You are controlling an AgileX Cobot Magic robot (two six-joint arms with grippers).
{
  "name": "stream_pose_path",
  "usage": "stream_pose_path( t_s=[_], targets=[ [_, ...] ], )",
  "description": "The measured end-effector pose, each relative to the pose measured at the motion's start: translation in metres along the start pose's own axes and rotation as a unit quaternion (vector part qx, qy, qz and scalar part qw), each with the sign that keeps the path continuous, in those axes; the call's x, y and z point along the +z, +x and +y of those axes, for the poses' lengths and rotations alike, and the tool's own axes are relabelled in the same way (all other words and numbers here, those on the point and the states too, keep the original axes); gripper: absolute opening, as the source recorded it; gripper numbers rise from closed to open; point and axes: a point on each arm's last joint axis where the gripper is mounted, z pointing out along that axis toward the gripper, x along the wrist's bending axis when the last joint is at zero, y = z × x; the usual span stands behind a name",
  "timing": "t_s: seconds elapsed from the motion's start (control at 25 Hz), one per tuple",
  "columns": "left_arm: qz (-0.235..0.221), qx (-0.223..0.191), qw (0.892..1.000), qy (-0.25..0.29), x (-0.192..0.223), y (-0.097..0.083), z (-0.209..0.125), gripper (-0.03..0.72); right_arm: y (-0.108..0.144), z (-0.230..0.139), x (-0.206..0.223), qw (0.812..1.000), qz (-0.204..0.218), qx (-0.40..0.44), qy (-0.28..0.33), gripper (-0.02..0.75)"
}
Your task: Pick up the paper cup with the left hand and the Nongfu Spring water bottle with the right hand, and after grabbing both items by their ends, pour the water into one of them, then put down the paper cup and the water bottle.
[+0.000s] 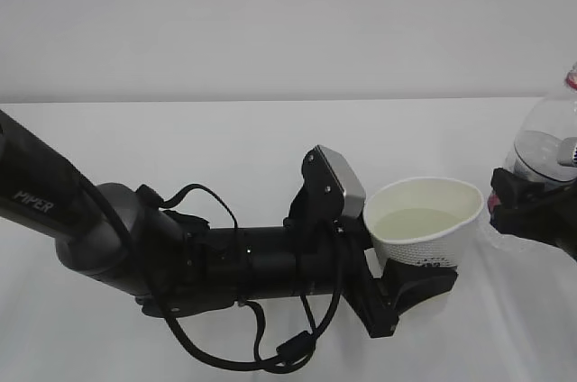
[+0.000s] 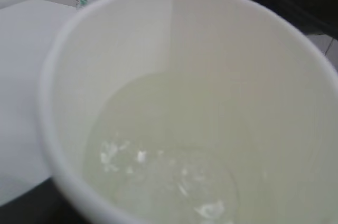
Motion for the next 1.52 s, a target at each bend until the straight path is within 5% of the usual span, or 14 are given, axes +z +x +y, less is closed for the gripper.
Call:
stream_pose_path(
  t_s=[0.84,1.52],
  targets=[
    [0.002,-0.002,1.000,-0.001,0.000,0.000,0.000,0.529,0.002,0.011,0.068,0.999,0.002,0.002,-0.040,0.440],
    [0.003,-0.002,1.000,-0.002,0.000,0.001,0.000,0.529,0.001,-0.002,0.061,1.000,0.001,0.001,-0.014,0.440]
  ],
)
